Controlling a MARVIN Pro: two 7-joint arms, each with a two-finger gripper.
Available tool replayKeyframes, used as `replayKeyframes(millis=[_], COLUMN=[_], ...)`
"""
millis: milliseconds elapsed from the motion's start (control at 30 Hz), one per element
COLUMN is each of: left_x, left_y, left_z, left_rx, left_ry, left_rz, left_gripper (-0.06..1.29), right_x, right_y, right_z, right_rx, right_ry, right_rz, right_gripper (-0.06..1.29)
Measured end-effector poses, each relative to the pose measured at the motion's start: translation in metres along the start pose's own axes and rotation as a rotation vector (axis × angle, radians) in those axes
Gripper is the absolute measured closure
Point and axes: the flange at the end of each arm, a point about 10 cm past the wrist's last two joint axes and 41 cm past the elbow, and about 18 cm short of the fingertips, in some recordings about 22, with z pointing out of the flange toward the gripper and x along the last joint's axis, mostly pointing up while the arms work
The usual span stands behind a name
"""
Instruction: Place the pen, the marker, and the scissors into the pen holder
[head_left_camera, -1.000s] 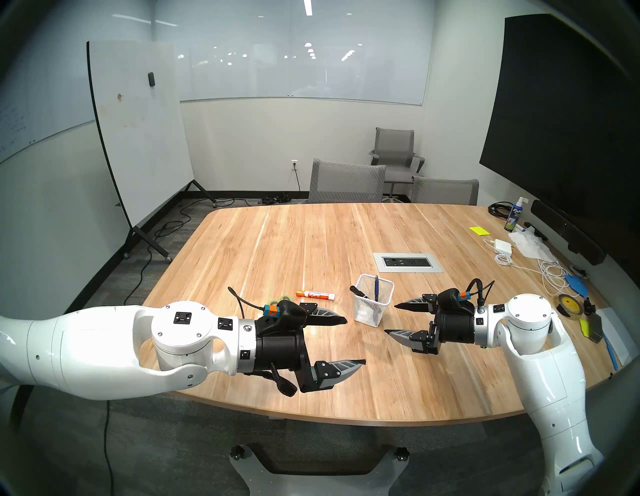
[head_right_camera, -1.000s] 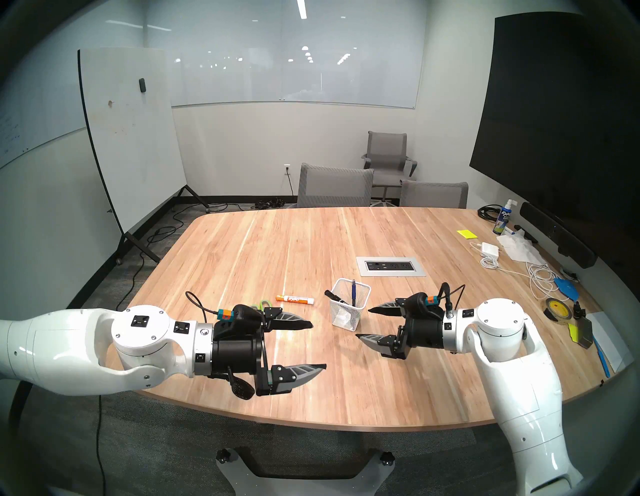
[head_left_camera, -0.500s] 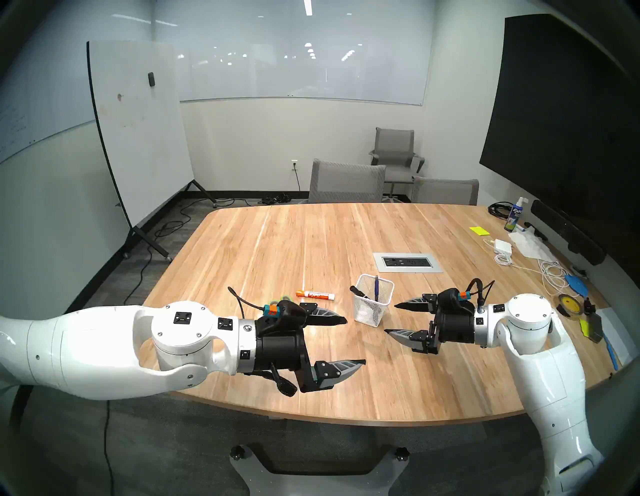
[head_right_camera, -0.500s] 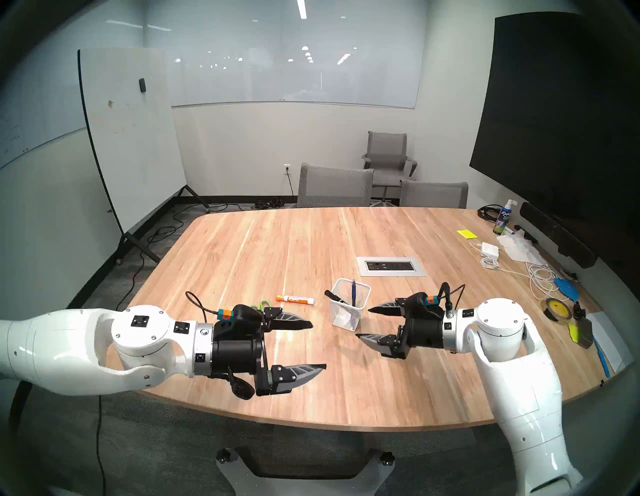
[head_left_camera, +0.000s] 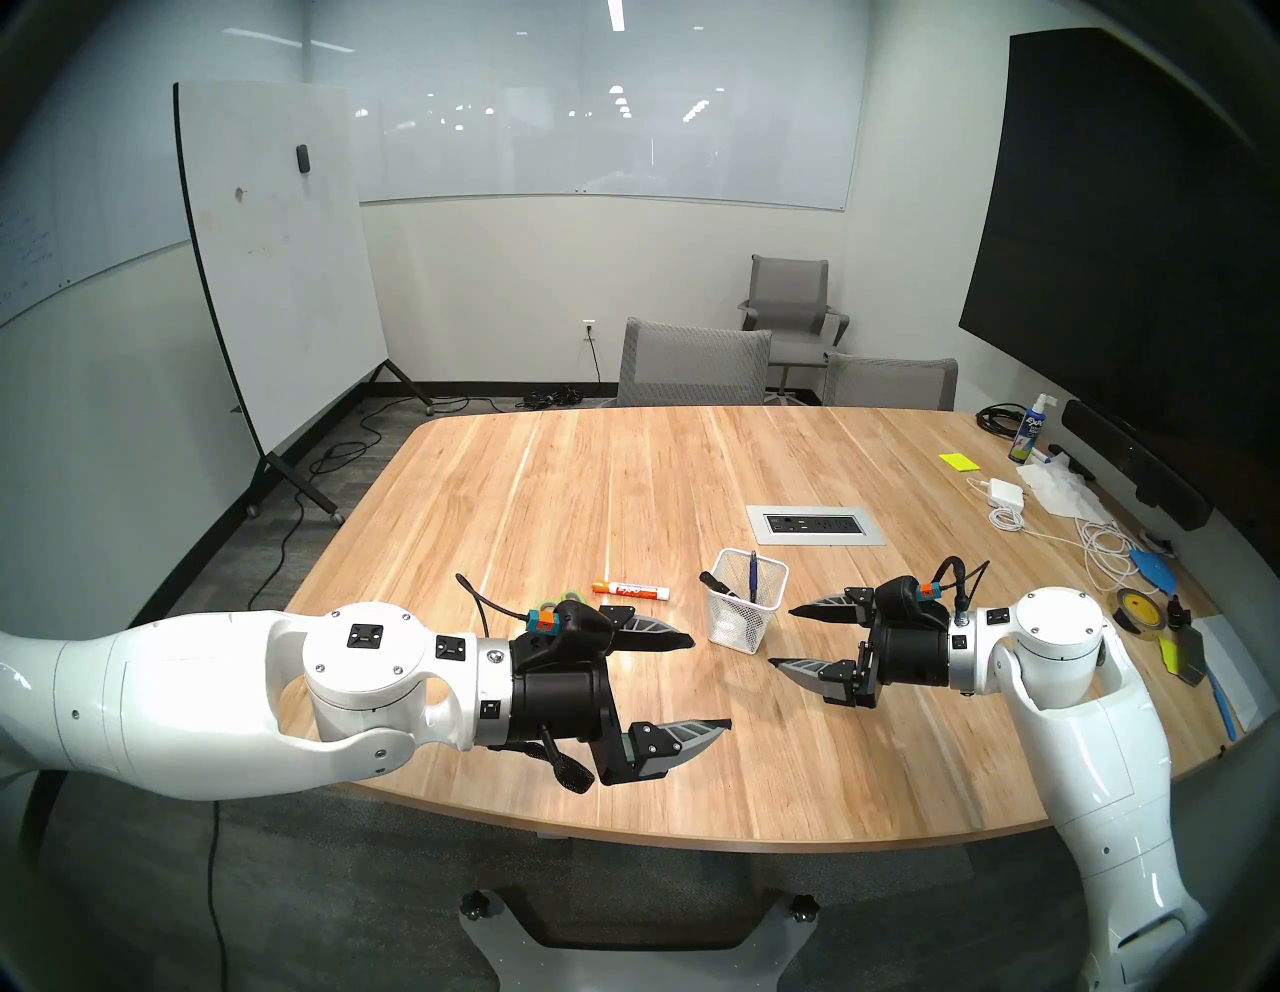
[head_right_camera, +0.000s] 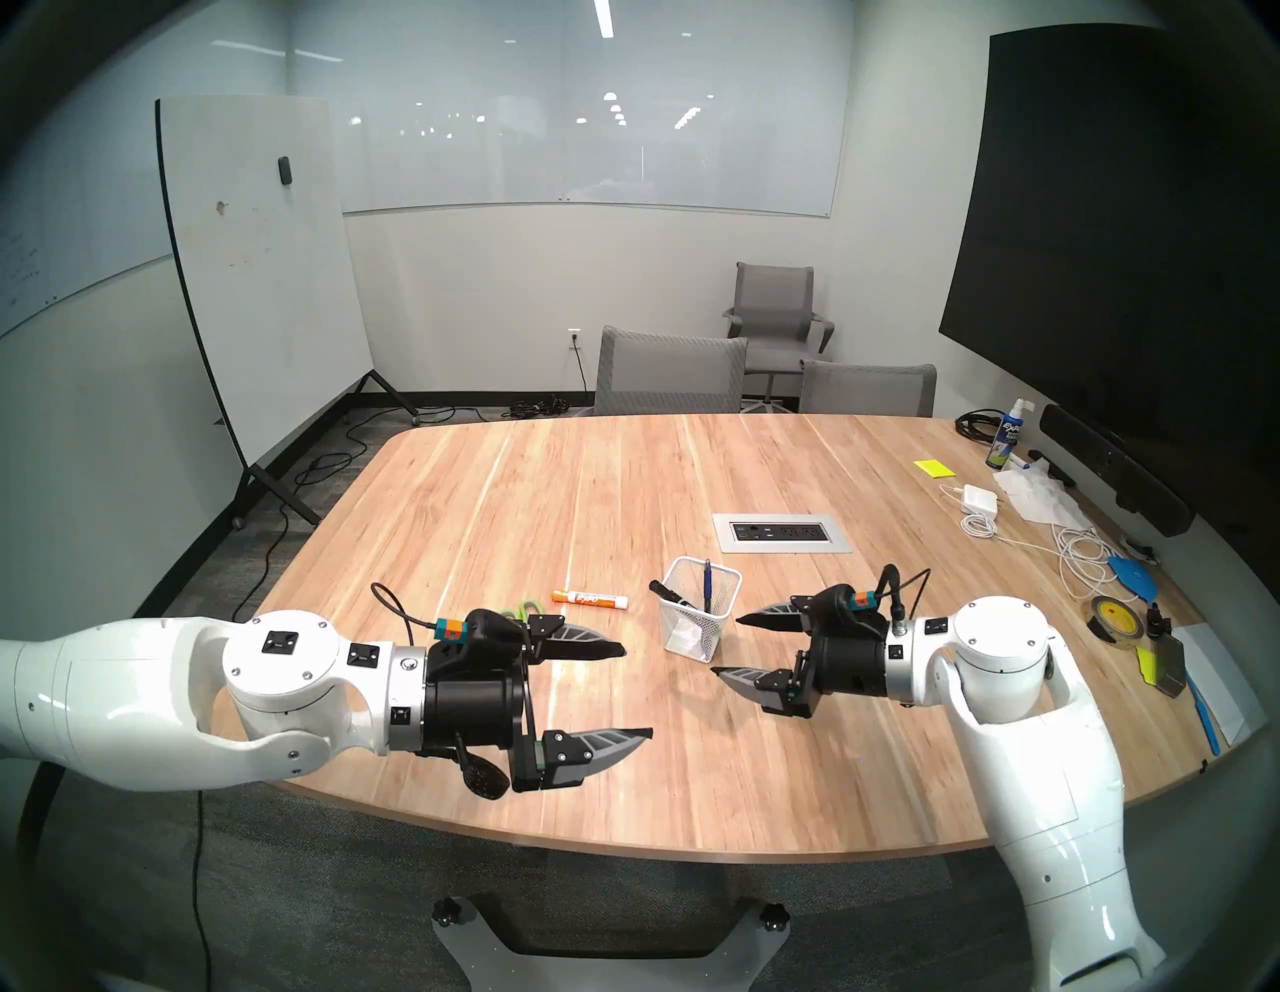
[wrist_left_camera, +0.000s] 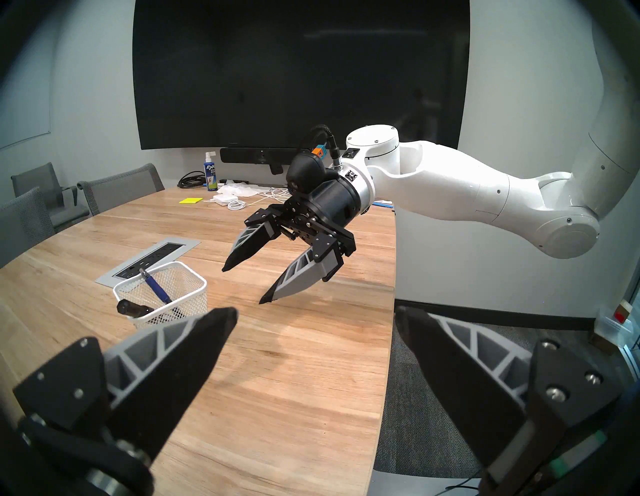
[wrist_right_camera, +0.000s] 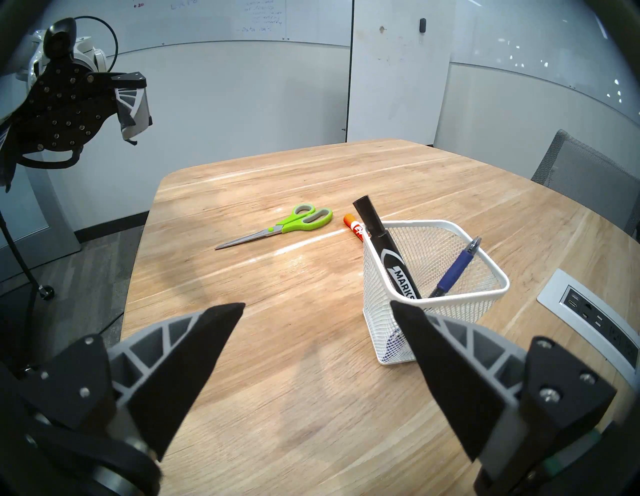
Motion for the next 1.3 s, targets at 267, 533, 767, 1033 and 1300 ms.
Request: replayKeyframes(millis=[267, 533, 767, 1033, 1300], left_x=[0.0000, 0.0000, 0.0000, 0.0000, 0.0001], left_y=[0.0000, 0.0000, 0.0000, 0.0000, 0.0001], left_z=[0.0000, 0.0000, 0.0000, 0.0000, 0.0001], left_rx=[0.000, 0.000, 0.000, 0.000, 0.000], left_ry=[0.000, 0.000, 0.000, 0.000, 0.001], left_rz=[0.000, 0.000, 0.000, 0.000, 0.000], left_gripper=[0.00, 0.00, 0.00, 0.00, 0.00], right_x=[0.0001, 0.0001, 0.0002, 0.0002, 0.0003], right_y=[0.0000, 0.0001, 0.0001, 0.0001, 0.0001], right_z=[0.0000, 0.0000, 0.0000, 0.0000, 0.0000], right_rx=[0.000, 0.000, 0.000, -0.001, -0.001], right_ry=[0.000, 0.000, 0.000, 0.001, 0.001], right_rz=[0.000, 0.000, 0.000, 0.000, 0.000], right_gripper=[0.03, 0.03, 0.03, 0.03, 0.03])
